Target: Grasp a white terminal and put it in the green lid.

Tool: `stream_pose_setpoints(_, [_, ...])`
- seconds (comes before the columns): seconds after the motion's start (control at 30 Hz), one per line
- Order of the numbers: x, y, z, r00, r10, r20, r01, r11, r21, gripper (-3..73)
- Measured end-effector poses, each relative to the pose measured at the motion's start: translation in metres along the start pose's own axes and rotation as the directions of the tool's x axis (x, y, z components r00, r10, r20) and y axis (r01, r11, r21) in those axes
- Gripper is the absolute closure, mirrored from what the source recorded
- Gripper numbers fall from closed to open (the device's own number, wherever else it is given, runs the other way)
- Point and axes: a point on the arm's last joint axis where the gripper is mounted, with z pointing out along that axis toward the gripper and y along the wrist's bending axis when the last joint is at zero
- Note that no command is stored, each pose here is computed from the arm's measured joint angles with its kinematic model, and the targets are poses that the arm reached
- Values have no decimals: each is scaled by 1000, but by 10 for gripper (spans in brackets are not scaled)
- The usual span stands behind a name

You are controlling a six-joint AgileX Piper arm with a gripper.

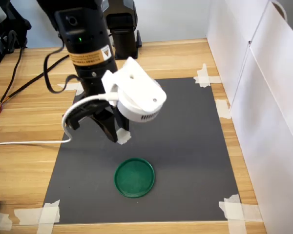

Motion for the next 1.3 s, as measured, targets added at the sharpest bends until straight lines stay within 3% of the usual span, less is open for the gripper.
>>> stream_pose_setpoints(0.5, [-2,-7,85,996,24,-85,-29,998,-60,427])
stream_pose_setpoints(1.03, [-2,-6,106,995,38,-89,-45,995,-86,425])
stream_pose_setpoints(1.13, [-2,-6,106,995,34,-96,-42,996,-83,368])
stream_pose_setpoints(1.3, [-3,-7,99,996,37,-85,-42,997,-69,166])
